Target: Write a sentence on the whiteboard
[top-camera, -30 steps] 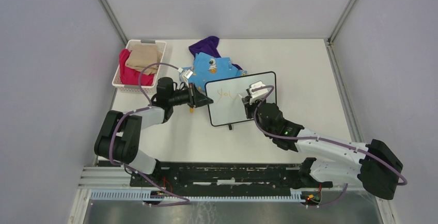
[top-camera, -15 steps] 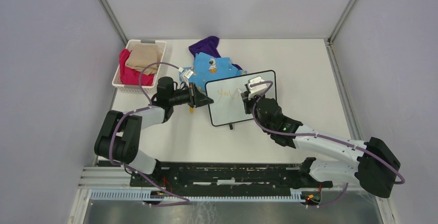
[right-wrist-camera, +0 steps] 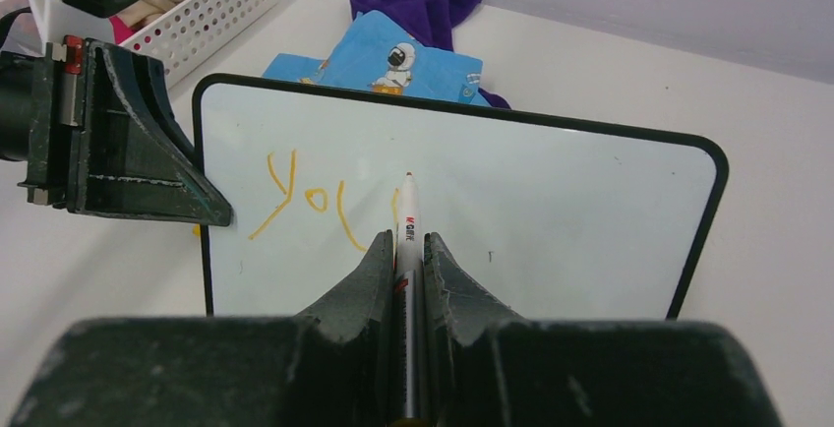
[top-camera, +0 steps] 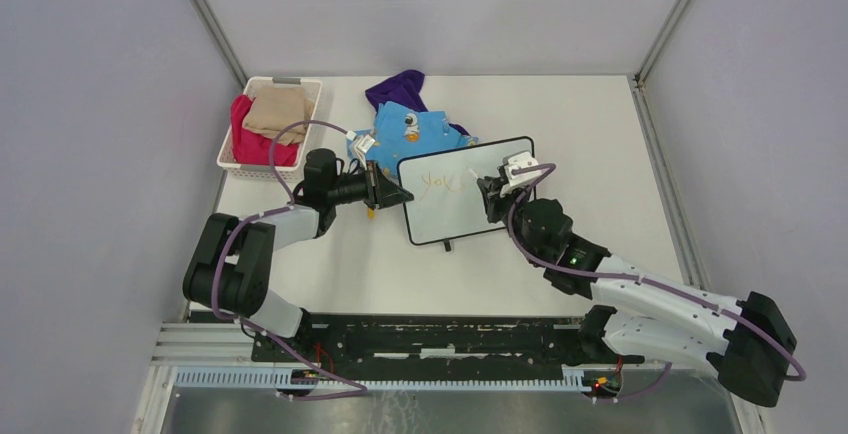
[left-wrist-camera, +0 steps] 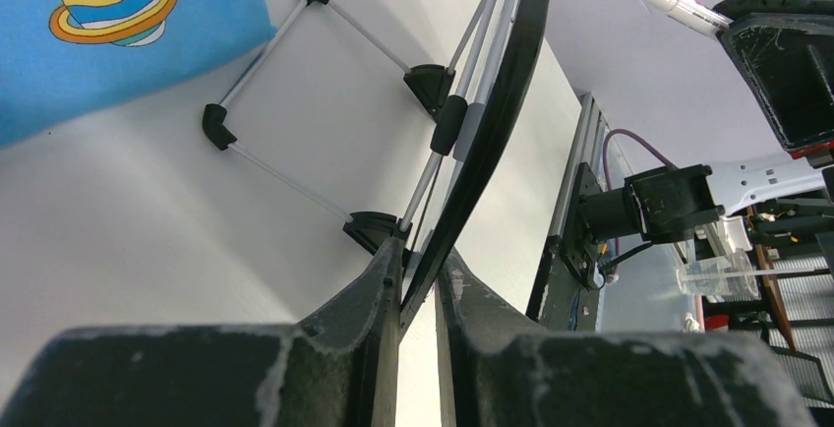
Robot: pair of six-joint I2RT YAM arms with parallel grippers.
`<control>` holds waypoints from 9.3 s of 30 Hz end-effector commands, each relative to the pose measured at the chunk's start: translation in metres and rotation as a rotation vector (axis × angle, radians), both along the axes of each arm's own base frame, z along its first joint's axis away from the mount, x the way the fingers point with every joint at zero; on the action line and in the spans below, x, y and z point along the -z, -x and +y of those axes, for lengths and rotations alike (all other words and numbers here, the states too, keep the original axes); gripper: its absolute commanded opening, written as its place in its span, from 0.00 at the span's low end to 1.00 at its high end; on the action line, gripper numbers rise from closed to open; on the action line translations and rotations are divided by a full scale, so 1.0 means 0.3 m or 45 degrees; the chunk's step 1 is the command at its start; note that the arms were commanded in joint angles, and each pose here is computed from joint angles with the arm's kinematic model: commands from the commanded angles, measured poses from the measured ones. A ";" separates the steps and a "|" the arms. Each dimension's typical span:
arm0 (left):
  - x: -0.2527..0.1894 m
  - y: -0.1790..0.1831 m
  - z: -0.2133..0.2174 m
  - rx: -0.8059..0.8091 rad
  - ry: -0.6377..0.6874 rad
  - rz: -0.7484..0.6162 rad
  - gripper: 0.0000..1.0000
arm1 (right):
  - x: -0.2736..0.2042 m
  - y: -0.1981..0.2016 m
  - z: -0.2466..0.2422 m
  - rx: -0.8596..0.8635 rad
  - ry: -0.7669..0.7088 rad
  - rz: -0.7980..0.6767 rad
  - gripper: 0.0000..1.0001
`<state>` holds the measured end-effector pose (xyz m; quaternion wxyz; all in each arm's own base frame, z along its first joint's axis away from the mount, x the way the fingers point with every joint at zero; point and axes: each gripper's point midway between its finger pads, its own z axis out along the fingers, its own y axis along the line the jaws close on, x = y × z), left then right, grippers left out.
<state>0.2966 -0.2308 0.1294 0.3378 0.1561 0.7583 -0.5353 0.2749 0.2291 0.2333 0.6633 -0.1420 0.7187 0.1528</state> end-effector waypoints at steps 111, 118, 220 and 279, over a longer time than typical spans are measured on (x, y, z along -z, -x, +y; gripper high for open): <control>0.019 0.009 -0.025 0.058 -0.052 -0.006 0.02 | 0.164 -0.054 -0.144 0.177 0.044 0.097 0.00; 0.021 0.009 -0.025 0.059 -0.054 -0.007 0.02 | 0.183 -0.043 -0.181 0.219 0.058 0.103 0.00; 0.037 0.021 -0.035 0.074 -0.123 -0.021 0.02 | 0.173 -0.073 -0.229 0.286 0.031 0.101 0.00; 0.052 0.029 -0.041 0.084 -0.159 -0.017 0.02 | 0.089 -0.079 -0.293 0.352 -0.062 0.051 0.00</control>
